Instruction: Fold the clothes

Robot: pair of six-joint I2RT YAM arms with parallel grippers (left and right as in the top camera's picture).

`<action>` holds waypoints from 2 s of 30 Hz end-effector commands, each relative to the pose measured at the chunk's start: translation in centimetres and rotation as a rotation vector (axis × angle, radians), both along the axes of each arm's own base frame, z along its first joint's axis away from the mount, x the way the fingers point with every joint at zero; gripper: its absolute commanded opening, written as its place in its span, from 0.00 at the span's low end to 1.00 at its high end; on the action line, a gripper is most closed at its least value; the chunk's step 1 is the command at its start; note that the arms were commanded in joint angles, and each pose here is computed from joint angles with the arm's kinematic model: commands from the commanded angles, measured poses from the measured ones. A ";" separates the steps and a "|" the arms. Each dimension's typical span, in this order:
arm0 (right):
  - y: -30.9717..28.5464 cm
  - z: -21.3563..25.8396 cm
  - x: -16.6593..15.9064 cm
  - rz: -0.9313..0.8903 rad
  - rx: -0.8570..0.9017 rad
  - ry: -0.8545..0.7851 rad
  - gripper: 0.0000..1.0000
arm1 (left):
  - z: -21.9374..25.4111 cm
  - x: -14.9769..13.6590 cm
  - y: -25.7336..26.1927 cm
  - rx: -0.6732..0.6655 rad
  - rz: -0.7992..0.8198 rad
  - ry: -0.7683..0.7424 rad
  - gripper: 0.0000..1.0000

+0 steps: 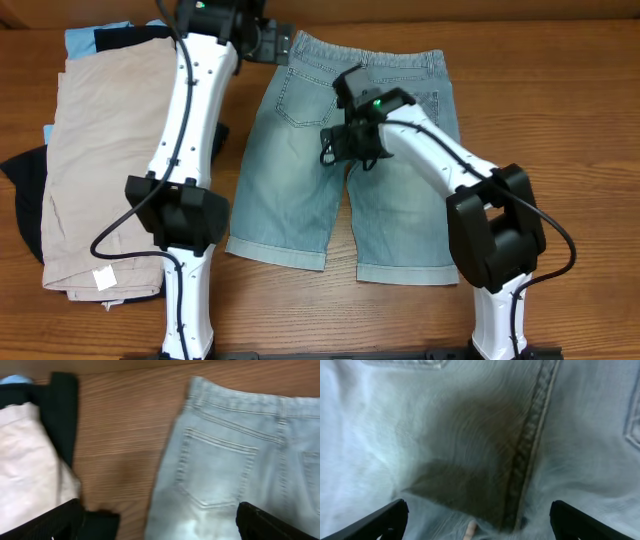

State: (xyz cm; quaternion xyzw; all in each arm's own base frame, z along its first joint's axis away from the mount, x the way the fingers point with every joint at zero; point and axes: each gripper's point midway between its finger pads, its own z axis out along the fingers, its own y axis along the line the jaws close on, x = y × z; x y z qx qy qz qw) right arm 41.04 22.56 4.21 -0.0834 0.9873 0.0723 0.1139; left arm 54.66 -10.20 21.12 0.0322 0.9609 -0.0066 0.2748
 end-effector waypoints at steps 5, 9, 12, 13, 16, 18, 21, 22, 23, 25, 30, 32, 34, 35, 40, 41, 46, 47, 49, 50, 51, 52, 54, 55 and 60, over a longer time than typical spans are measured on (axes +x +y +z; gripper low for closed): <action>-1.8 -2.2 -1.7 0.012 -0.072 0.016 0.94 | 0.7 0.1 2.7 0.084 0.050 -0.016 1.00; -2.3 -3.5 -3.1 -0.001 -0.081 0.066 0.94 | 0.7 0.1 2.6 0.083 0.049 -0.016 1.00; -2.8 -4.3 -4.2 -0.016 -0.091 0.100 0.94 | 0.7 0.1 2.6 0.083 0.049 -0.015 1.00; -3.0 -4.5 -4.5 -0.025 -0.096 0.111 0.95 | 0.7 0.1 2.6 0.082 0.048 -0.015 1.00; -3.9 -5.3 -5.5 -0.050 -0.113 0.149 0.95 | 0.7 0.1 2.5 0.080 0.046 -0.014 1.00; -4.8 -5.6 -5.8 -0.067 -0.123 0.171 0.95 | 0.7 0.1 2.5 0.080 0.046 -0.014 1.00; -7.2 -5.9 -5.8 -0.113 -0.161 0.196 0.96 | 0.6 0.0 2.2 0.068 0.037 -0.009 1.00; -8.1 -5.9 -5.7 -0.132 -0.169 0.203 0.98 | 0.6 -0.1 2.0 0.060 0.032 -0.006 1.00; -8.9 -5.9 -5.7 -0.150 -0.177 0.210 1.00 | 0.5 -0.1 1.9 0.051 0.027 -0.002 1.00; -10.9 -5.9 -5.4 -0.197 -0.185 0.227 1.00 | 0.4 -0.3 1.7 0.041 0.019 0.006 1.00; -16.6 -5.9 -4.5 -0.336 -0.190 0.256 1.00 | 0.3 -0.5 1.2 0.036 0.009 0.015 1.00; -18.6 -5.9 -4.1 -0.385 -0.182 0.257 1.00 | 0.2 -0.6 0.9 0.034 0.002 0.017 1.00; -20.6 -5.9 -3.6 -0.422 -0.168 0.249 1.00 | 0.3 -0.6 0.4 0.031 -0.008 0.016 1.00; -21.4 -5.9 -3.4 -0.443 -0.161 0.245 1.00 | 0.2 -0.7 -0.1 0.027 -0.018 0.015 1.00; -25.6 -5.8 -2.1 -0.481 -0.146 0.193 1.00 | 0.1 -0.6 -3.2 -0.003 -0.078 -0.002 1.00; -26.4 -5.8 -1.8 -0.500 -0.142 0.180 1.00 | 0.1 -0.5 -3.9 -0.005 -0.090 -0.010 1.00; -28.0 -3.7 -0.6 -0.548 -0.030 0.164 0.97 | -1.4 0.5 -9.4 0.021 -0.317 -0.060 1.00; -27.9 -1.9 0.1 -0.545 0.005 0.144 0.97 | -2.6 0.8 -11.5 0.033 -0.413 -0.075 1.00; -27.5 1.0 0.9 -0.532 0.036 0.097 0.98 | -4.4 1.0 -14.0 0.046 -0.528 -0.087 1.00; -27.2 2.7 1.3 -0.526 0.049 0.068 0.99 | -5.6 1.1 -15.3 0.057 -0.586 -0.089 1.00; -27.0 4.2 1.6 -0.519 0.059 0.040 1.00 | -6.9 1.2 -16.3 0.070 -0.627 -0.087 1.00; -26.7 6.3 1.8 -0.512 0.066 0.002 1.00 | -8.2 1.2 -17.2 0.086 -0.663 -0.085 1.00; -26.4 9.6 1.9 -0.503 0.075 -0.059 1.00 | -10.7 1.2 -18.6 0.115 -0.728 -0.078 1.00; -26.3 11.2 1.8 -0.499 0.082 -0.090 1.00 | -11.8 1.2 -19.2 0.127 -0.756 -0.074 1.00; -25.6 17.1 0.3 -0.481 0.096 -0.208 1.00 | -18.1 0.6 -21.4 0.207 -0.867 -0.034 1.00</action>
